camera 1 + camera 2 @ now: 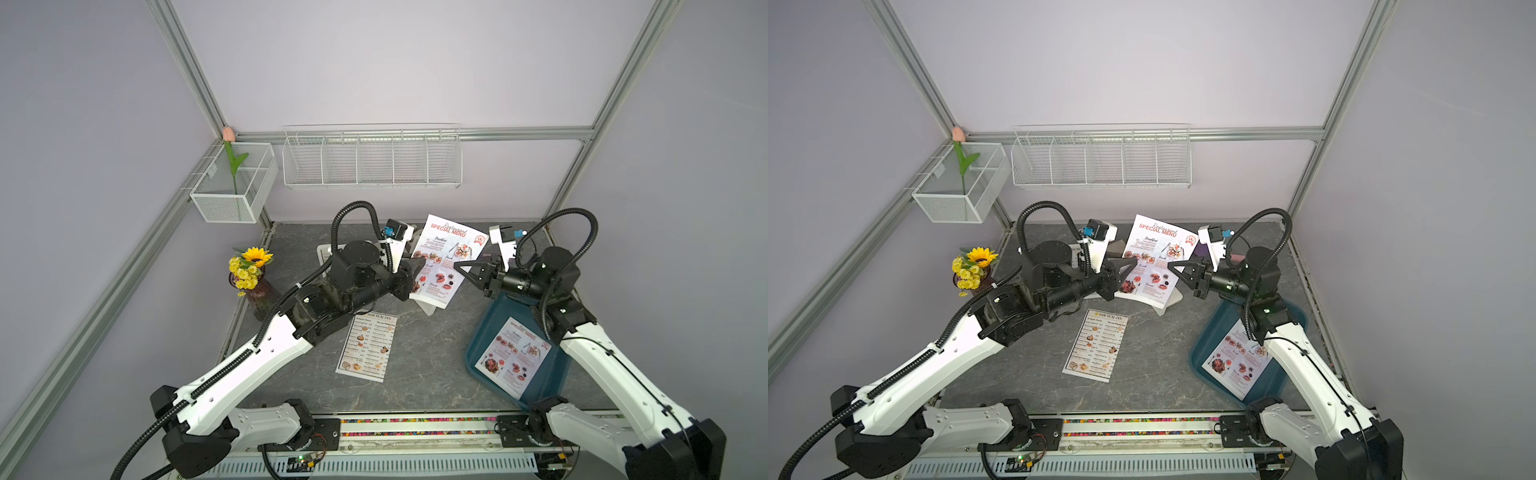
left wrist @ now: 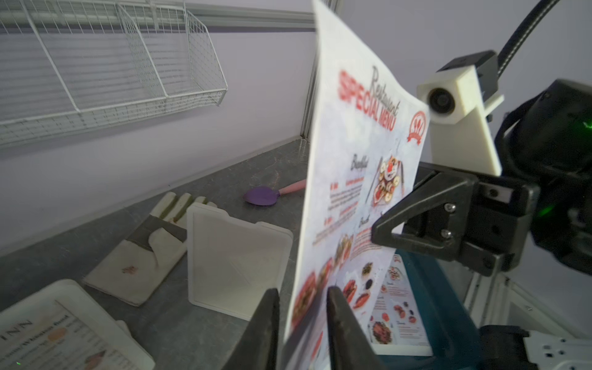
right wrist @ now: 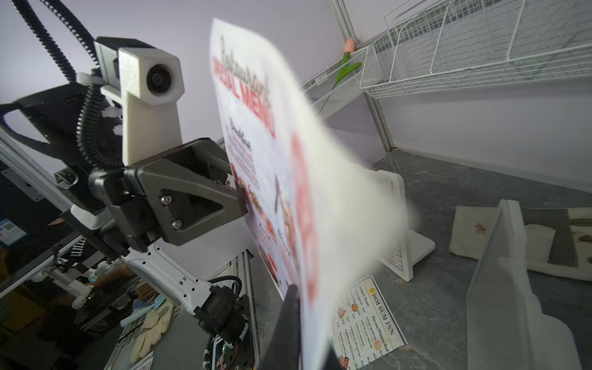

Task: Replace the menus in the menu holders
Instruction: Adjust the menu, then adjust the menu holder at the center of the board.

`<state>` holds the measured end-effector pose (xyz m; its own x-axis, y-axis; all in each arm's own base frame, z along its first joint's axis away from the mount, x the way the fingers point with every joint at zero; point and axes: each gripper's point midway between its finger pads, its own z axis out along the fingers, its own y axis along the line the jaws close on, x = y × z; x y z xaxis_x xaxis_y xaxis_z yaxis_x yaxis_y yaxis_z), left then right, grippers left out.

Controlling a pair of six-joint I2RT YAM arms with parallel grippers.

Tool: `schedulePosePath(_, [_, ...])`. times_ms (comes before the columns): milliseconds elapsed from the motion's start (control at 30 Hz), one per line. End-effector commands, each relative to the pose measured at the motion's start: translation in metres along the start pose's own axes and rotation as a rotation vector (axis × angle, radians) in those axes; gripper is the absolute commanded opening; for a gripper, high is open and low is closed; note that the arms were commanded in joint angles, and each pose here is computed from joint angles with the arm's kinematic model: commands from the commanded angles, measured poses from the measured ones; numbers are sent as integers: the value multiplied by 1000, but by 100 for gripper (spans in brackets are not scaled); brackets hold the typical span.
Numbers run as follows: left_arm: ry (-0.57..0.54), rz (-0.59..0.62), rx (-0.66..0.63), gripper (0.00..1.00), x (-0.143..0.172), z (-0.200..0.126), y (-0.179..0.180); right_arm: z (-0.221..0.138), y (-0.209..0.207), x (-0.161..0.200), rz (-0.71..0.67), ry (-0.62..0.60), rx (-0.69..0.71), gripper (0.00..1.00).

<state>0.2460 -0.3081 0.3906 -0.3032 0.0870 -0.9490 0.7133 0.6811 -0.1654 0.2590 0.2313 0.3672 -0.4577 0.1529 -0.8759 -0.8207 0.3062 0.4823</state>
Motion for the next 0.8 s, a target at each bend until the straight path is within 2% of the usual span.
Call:
schedulePosePath(0, [20,-31,-191,47,12,7,35,-13,-14,-3,-30,43,184,6])
schedulePosePath(67, [48,-41,-283,59,22,7,52,-21,-28,0,-22,85,305,6])
schedulePosePath(167, [96,-50,-379,64,42,12,69,-33,-45,-2,-21,128,454,6])
schedulePosePath(267, [149,-53,-419,64,67,25,77,-39,-50,-13,-18,125,530,7])
schedulePosePath(467, [243,-60,-448,64,112,73,86,-45,-47,-39,-47,128,639,8])
schedulePosePath(600, [272,-100,-502,63,127,100,104,-54,-53,-50,-67,132,743,8])
schedulePosePath(767, [286,-104,-546,54,131,124,127,-61,-56,-52,-85,123,789,8])
